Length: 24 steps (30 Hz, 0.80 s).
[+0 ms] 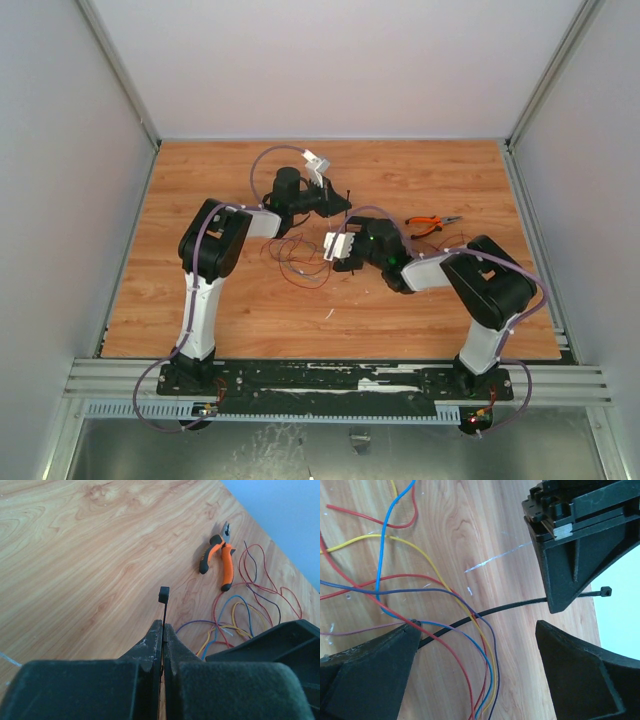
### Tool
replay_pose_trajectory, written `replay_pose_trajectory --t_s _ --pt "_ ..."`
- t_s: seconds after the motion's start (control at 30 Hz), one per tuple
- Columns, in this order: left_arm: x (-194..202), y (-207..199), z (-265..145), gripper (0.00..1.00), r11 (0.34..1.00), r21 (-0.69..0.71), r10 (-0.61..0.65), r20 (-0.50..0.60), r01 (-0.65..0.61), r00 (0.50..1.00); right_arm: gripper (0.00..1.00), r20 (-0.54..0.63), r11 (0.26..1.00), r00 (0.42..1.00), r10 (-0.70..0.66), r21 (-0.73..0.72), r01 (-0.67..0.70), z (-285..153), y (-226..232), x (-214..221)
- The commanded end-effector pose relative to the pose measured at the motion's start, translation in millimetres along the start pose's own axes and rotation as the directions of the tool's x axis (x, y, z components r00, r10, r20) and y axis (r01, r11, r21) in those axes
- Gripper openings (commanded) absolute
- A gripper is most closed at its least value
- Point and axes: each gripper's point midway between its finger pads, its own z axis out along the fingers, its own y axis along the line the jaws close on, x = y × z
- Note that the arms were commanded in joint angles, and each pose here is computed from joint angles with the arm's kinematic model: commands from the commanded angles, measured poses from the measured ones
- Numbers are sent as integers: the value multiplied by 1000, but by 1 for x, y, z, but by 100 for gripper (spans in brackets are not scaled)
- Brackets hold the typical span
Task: Zip-tie the wires
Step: Tie the cable at the center of the board.
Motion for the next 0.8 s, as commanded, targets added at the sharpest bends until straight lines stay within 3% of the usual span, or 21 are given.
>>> replay_pose_trajectory --t_s 0.0,0.5,0.77 --pt "-2 -4 6 0 1000 28 6 5 -6 1000 99 15 997 1000 -21 81 20 7 -17 -6" --pt "2 -2 7 0 1000 26 -1 -6 2 1000 99 58 985 998 -9 172 -1 6 -36 -16" --pt "3 0 10 0 1000 28 -9 -9 10 1000 99 65 996 996 -67 65 63 -11 -18 -22"
